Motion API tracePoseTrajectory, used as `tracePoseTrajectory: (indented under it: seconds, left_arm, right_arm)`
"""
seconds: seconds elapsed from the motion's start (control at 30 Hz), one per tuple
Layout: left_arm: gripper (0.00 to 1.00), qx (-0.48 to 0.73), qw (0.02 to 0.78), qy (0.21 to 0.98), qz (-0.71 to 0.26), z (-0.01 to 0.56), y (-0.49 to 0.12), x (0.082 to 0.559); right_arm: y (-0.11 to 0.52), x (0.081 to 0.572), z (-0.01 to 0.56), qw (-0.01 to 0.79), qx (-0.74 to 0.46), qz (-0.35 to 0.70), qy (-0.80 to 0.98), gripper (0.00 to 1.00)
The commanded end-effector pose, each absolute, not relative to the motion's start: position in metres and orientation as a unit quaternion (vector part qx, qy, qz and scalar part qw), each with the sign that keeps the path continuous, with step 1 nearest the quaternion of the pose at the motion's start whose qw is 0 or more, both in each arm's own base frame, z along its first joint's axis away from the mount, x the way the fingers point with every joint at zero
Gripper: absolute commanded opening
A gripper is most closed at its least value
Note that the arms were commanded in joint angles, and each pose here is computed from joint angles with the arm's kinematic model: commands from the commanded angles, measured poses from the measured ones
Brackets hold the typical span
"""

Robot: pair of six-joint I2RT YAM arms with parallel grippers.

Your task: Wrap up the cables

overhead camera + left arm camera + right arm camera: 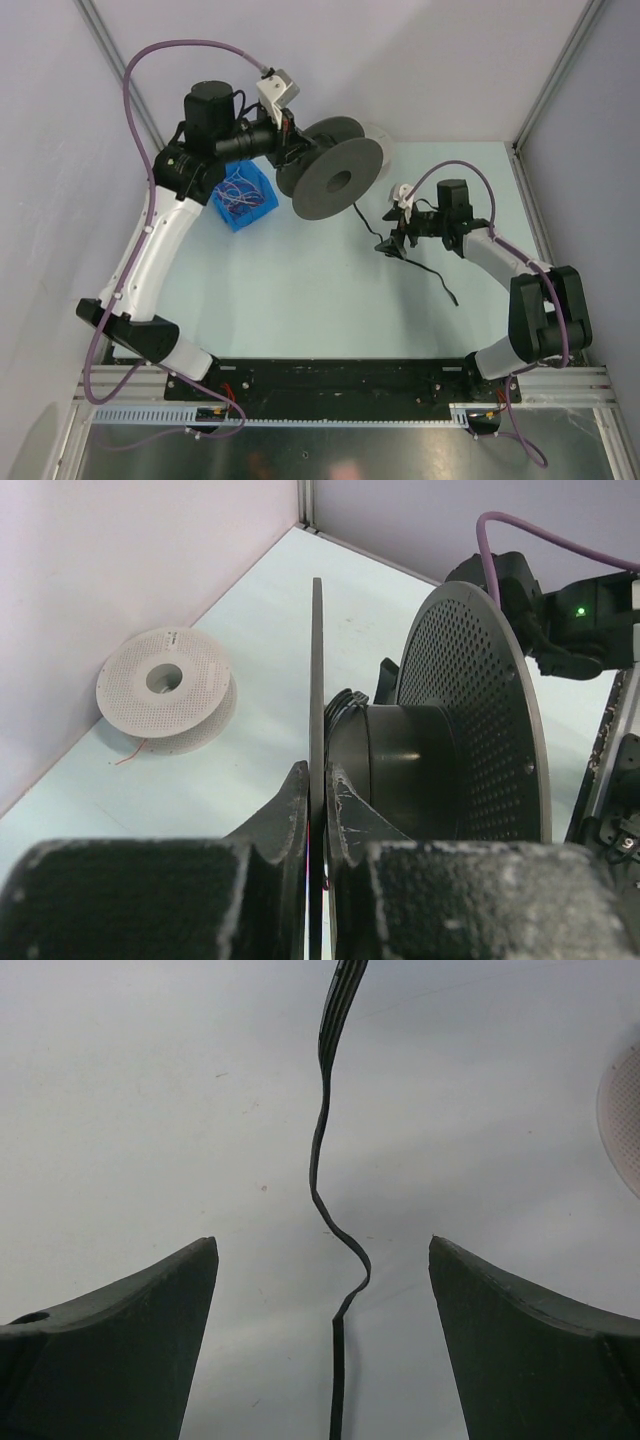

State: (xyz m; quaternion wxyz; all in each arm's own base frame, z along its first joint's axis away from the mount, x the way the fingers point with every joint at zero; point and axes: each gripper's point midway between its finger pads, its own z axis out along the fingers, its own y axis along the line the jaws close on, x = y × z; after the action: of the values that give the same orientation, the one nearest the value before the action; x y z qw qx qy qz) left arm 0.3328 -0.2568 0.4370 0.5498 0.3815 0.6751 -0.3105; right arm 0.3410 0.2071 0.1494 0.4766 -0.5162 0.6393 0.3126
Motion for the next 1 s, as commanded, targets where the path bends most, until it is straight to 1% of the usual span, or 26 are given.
tracePoseTrajectory:
  seconds: [0.0, 0.07, 0.13, 0.17, 0.23, 0.33, 0.43, 0.47, 0.5, 0.57, 0.73, 0.87, 0.97]
  left_arm:
    - [0.0, 0.346, 0.585, 0.653, -0.333, 0.478, -0.257, 0.336]
    - [0.0, 0.34, 0.585, 0.655, -0.336, 0.479, -0.256, 0.338]
    - [0.0, 0.328, 0.582, 0.66, -0.343, 0.479, -0.255, 0.34]
    - [0.0, 0.323, 0.581, 0.663, -0.345, 0.479, -0.255, 0.342]
    - [0.0, 0.309, 0.578, 0.668, -0.352, 0.479, -0.253, 0.345]
    - [0.0, 0.27, 0.58, 0.683, -0.354, 0.48, -0.246, 0.354]
    - [0.0, 0.202, 0.583, 0.705, -0.35, 0.48, -0.235, 0.369]
    - [0.0, 0.181, 0.583, 0.712, -0.348, 0.479, -0.232, 0.373]
    - [0.0, 0.158, 0.583, 0.717, -0.347, 0.479, -0.23, 0.377]
    - [0.0, 0.101, 0.584, 0.732, -0.336, 0.474, -0.222, 0.389]
    - [0.0, -0.02, 0.59, 0.751, -0.296, 0.461, -0.2, 0.419]
    - [0.0, -0.056, 0.584, 0.765, -0.264, 0.438, -0.196, 0.437]
    - [0.0, -0.054, 0.57, 0.784, -0.239, 0.411, -0.2, 0.443]
  right_arm:
    - [0.219, 0.341, 0.146, 0.479, -0.542, 0.314, 0.615, 0.91]
    - [0.225, 0.348, 0.146, 0.488, -0.54, 0.308, 0.613, 0.89]
    - [0.23, 0.355, 0.142, 0.493, -0.536, 0.304, 0.614, 0.85]
    - [0.233, 0.357, 0.14, 0.495, -0.535, 0.303, 0.614, 0.82]
    - [0.238, 0.36, 0.135, 0.496, -0.538, 0.302, 0.612, 0.71]
    - [0.248, 0.357, 0.131, 0.491, -0.539, 0.309, 0.611, 0.5]
    - [0.259, 0.348, 0.136, 0.486, -0.537, 0.32, 0.611, 0.13]
    - [0.264, 0.346, 0.141, 0.488, -0.535, 0.323, 0.61, 0.07]
    - [0.268, 0.343, 0.147, 0.491, -0.531, 0.327, 0.609, 0.03]
    - [0.276, 0.336, 0.164, 0.503, -0.519, 0.335, 0.604, 0.01]
    - [0.293, 0.304, 0.205, 0.521, -0.527, 0.354, 0.571, 0.0]
    - [0.308, 0.27, 0.242, 0.545, -0.555, 0.355, 0.519, 0.0]
    - [0.313, 0.258, 0.273, 0.581, -0.564, 0.336, 0.481, 0.0]
